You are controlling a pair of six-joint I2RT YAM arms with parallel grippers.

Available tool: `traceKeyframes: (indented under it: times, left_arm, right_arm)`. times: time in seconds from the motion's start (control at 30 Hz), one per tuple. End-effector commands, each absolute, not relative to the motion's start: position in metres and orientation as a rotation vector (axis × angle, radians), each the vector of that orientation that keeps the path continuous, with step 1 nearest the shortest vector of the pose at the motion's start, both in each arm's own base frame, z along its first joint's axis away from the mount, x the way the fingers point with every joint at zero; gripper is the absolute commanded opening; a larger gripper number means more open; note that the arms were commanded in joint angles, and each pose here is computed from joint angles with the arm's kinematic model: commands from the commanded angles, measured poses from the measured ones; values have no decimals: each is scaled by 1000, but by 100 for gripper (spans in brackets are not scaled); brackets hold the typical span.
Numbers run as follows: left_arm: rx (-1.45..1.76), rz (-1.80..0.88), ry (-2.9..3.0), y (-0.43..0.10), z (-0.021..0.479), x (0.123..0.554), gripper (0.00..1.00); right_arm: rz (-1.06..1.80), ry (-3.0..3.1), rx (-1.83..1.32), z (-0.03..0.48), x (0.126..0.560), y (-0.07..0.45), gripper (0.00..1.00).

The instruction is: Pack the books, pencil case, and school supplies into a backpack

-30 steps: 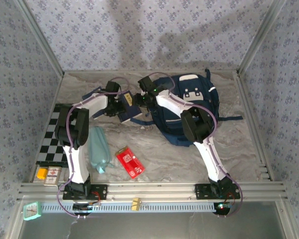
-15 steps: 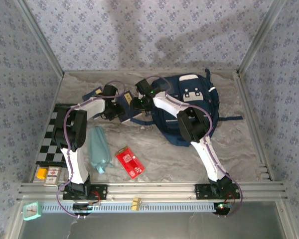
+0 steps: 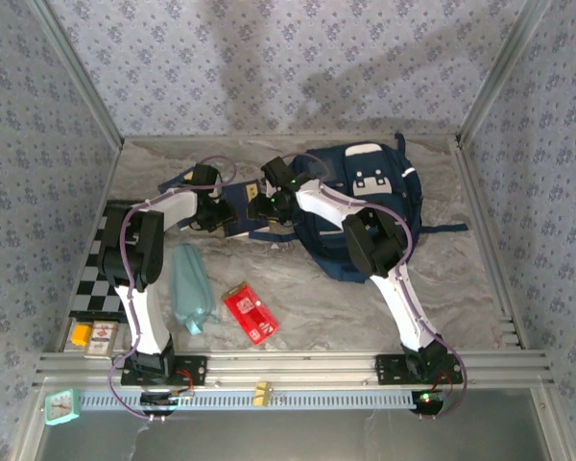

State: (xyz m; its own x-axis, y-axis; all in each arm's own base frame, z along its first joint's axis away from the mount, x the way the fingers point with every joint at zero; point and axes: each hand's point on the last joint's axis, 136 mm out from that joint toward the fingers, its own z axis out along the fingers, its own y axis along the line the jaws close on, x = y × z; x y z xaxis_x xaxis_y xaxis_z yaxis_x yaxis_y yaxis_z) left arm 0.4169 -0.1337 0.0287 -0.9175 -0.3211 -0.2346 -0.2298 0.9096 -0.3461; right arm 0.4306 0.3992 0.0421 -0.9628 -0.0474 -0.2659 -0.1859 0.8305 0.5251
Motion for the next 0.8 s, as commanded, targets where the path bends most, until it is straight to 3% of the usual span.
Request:
traceKeyframes:
  times: [0.0,0.5,0.77]
  left_arm:
    - [-363,-493,2768,-138,38,418,39]
    - [-340,-497,2754,-145,43,415,36]
    - [-345,-501,2753,-145,42,415,35]
  right_arm:
    - [950,2773,-166,59,420,412,53]
    - [1068,2647,-208,113,424,423,43]
    - [1051,2659,-194,109,423,418,36]
